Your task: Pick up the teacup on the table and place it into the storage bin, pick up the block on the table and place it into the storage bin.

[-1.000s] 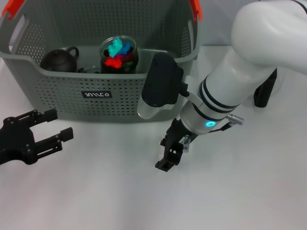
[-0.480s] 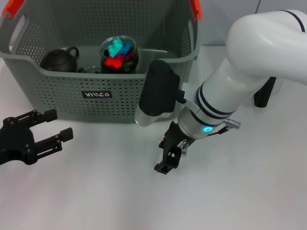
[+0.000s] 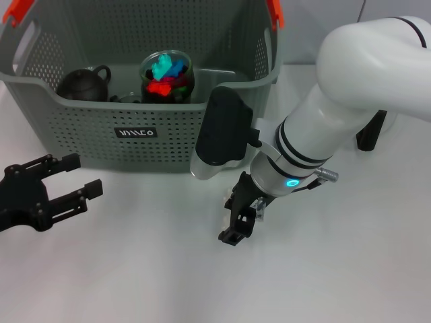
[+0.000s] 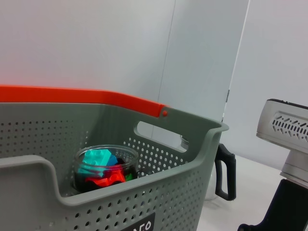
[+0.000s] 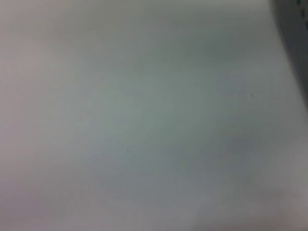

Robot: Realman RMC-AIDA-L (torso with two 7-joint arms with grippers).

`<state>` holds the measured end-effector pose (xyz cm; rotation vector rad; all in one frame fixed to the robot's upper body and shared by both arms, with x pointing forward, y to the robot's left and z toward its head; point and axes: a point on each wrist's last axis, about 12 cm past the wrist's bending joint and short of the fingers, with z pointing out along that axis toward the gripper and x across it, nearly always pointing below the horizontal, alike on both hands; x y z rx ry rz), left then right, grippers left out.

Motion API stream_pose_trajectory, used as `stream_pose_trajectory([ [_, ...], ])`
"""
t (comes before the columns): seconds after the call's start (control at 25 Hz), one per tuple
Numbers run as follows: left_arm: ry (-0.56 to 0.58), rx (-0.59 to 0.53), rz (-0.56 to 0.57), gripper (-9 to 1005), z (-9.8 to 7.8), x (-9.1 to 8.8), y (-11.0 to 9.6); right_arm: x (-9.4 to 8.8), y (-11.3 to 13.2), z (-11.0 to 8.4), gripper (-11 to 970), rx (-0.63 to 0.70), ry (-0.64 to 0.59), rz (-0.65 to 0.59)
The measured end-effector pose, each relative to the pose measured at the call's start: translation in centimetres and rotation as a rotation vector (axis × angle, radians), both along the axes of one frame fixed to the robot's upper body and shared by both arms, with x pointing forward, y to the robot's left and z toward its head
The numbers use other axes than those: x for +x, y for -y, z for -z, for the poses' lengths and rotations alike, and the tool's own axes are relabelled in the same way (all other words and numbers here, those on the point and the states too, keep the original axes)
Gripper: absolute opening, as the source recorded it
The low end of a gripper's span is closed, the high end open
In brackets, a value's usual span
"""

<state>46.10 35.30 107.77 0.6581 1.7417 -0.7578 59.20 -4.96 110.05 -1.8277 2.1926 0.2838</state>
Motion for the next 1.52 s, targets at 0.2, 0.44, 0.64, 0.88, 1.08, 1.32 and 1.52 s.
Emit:
stream_pose_trajectory([
  [0.2,0.001,0.000,0.001,694,0.0,0.1,0.0,-0.1,0.0,0.0,624,-0.005,-0.006,-0.002],
  [0.44,0.003,-0.001,0.001,694,0.0,0.1,0.0,-0.1,-0.1,-0.2,616,0.014,-0.019,0.007],
  [0.64,0.003,-0.002,-0.002,694,0.0,0.0,0.0,-0.1,-0.2,-0.5,464,0.021,-0.033,0.013],
  [0.88,0.002,-0.003,-0.004,693,0.0,-0.1,-0.1,-0.4,0.3,-2.8,434,0.102,-0.120,0.036],
  [1.08,0.005,0.002,-0.008,693,-0.1,-0.1,-0.3,-0.2,3.0,-6.9,434,0.208,-0.148,0.051],
  [1.32,0.010,0.003,-0.014,693,-0.2,0.1,-0.4,0.1,5.9,-14.2,433,0.470,-0.092,0.077],
  [1.52,0.011,0.002,-0.015,693,-0.3,0.1,-0.4,0.4,7.4,-19.6,433,0.758,-0.092,0.053],
])
